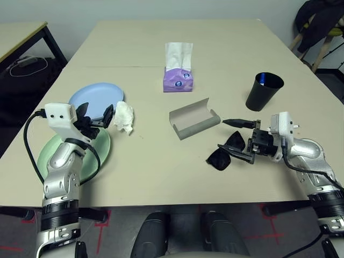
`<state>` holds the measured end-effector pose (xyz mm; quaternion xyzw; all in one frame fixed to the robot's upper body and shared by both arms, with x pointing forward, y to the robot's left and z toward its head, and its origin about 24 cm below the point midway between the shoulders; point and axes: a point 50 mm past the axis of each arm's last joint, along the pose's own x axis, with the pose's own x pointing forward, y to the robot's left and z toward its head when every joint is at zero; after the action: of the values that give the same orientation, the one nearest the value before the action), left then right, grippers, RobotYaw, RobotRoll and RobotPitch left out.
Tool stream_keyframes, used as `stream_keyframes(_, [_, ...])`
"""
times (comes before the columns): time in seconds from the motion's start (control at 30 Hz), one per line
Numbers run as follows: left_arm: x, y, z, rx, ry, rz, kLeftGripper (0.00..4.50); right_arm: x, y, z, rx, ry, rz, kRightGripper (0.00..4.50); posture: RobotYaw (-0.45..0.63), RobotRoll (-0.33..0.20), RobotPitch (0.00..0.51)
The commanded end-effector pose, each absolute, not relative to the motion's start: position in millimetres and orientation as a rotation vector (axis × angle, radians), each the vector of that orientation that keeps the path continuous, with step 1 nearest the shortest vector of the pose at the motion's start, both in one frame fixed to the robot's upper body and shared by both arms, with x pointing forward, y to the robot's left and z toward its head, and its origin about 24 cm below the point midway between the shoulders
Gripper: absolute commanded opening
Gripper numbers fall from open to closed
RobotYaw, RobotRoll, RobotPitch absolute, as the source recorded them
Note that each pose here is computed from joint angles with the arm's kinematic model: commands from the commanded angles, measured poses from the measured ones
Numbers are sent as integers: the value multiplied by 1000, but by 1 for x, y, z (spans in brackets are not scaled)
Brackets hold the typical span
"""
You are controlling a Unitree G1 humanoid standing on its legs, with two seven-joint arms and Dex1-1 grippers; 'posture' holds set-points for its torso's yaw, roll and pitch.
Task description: Organize and tidy the items on the table.
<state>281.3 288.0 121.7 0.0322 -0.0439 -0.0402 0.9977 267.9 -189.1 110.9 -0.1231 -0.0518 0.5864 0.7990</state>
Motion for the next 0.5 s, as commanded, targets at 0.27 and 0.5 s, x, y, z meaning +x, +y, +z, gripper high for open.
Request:
stream_keyframes(0.27, [269,339,145,136,45,48,4500,264,-183,113,-313,-115,1318,4473,83,0,94])
stream_keyframes(0.5, [254,381,146,58,246,245,4500,264,-180,112,-314,-112,1311,4473,90,0,97])
